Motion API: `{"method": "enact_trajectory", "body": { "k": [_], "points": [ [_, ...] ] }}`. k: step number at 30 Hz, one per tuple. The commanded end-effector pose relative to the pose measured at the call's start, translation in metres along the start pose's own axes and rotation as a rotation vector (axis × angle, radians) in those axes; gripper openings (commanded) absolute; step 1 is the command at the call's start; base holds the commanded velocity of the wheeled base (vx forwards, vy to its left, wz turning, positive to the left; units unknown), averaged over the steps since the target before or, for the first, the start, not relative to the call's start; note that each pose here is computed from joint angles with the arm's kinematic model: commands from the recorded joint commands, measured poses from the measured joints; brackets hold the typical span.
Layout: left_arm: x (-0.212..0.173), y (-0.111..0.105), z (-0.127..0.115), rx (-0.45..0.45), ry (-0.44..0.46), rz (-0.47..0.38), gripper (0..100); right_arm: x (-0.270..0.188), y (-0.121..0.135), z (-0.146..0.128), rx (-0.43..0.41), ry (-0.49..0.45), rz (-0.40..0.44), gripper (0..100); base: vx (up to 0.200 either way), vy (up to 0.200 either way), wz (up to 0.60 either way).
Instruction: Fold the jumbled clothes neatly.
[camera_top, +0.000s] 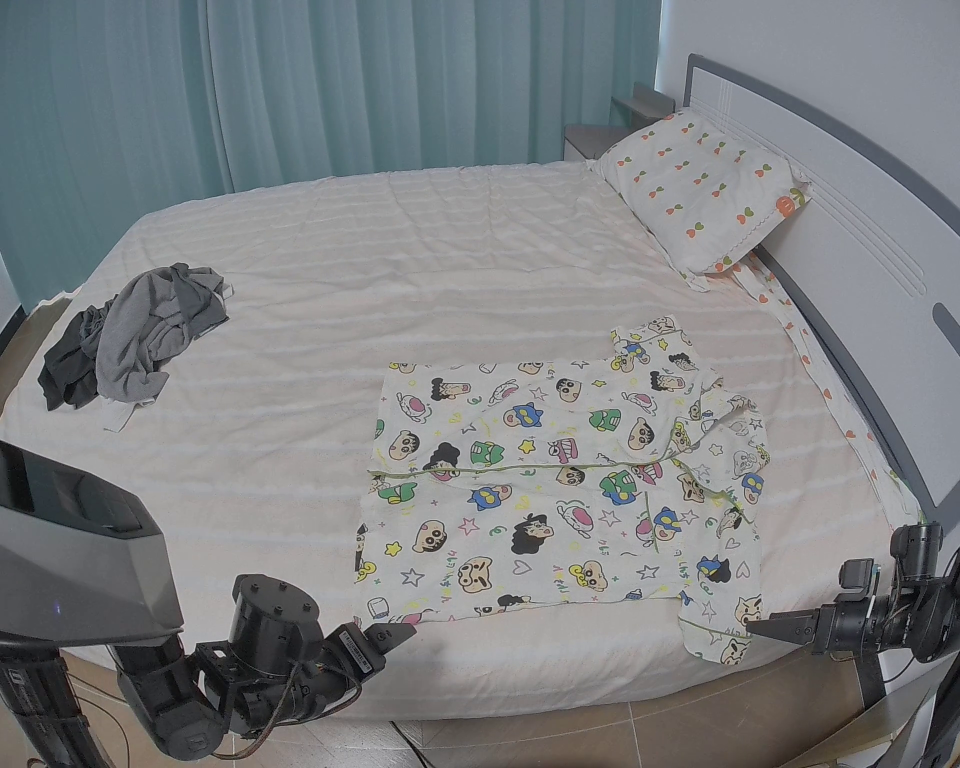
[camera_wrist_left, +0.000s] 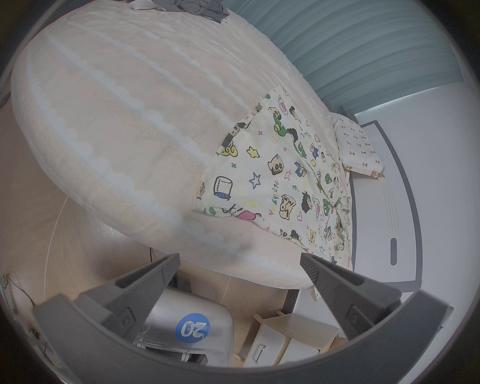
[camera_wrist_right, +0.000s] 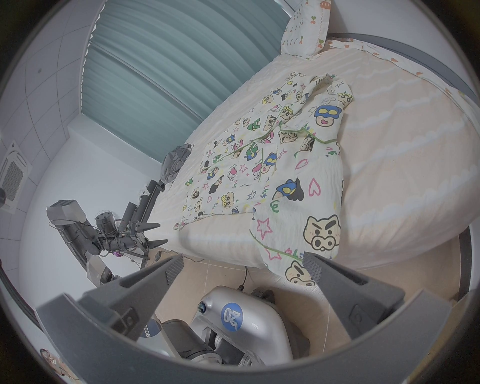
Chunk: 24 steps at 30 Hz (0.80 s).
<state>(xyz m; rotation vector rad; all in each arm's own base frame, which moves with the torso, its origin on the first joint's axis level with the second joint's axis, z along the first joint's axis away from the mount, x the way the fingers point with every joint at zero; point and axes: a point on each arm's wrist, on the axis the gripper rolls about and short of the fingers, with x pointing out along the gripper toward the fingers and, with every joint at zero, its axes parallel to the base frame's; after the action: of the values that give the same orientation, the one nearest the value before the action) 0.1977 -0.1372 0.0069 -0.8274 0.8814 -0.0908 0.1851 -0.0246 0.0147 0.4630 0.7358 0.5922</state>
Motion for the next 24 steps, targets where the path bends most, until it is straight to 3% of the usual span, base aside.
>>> {"method": "enact_trajectory", "body": {
  "k": [1,7,15,17,24],
  "points": [
    [0.017,0.006,-0.003,0.004,0.002,0.05,100,-0.001,0.001,-0.005,0.017,0.017,0.002,100,0.0,0.0,0.0],
    [0.051,0.006,-0.001,0.001,-0.124,0.112,100,0.0,0.002,-0.005,0.019,0.019,0.005,100,0.0,0.0,0.0],
    [0.061,-0.004,0.011,-0.037,-0.174,0.07,100,0.001,0.0,-0.006,0.027,0.027,0.005,100,0.0,0.0,0.0],
    [0.059,-0.009,0.02,-0.093,-0.222,0.031,100,0.001,0.001,-0.006,0.024,0.029,0.007,100,0.0,0.0,0.0],
    [0.061,-0.008,0.02,-0.09,-0.228,0.023,100,0.002,0.001,-0.007,0.029,0.035,0.009,100,0.0,0.0,0.0]
  ]
}}
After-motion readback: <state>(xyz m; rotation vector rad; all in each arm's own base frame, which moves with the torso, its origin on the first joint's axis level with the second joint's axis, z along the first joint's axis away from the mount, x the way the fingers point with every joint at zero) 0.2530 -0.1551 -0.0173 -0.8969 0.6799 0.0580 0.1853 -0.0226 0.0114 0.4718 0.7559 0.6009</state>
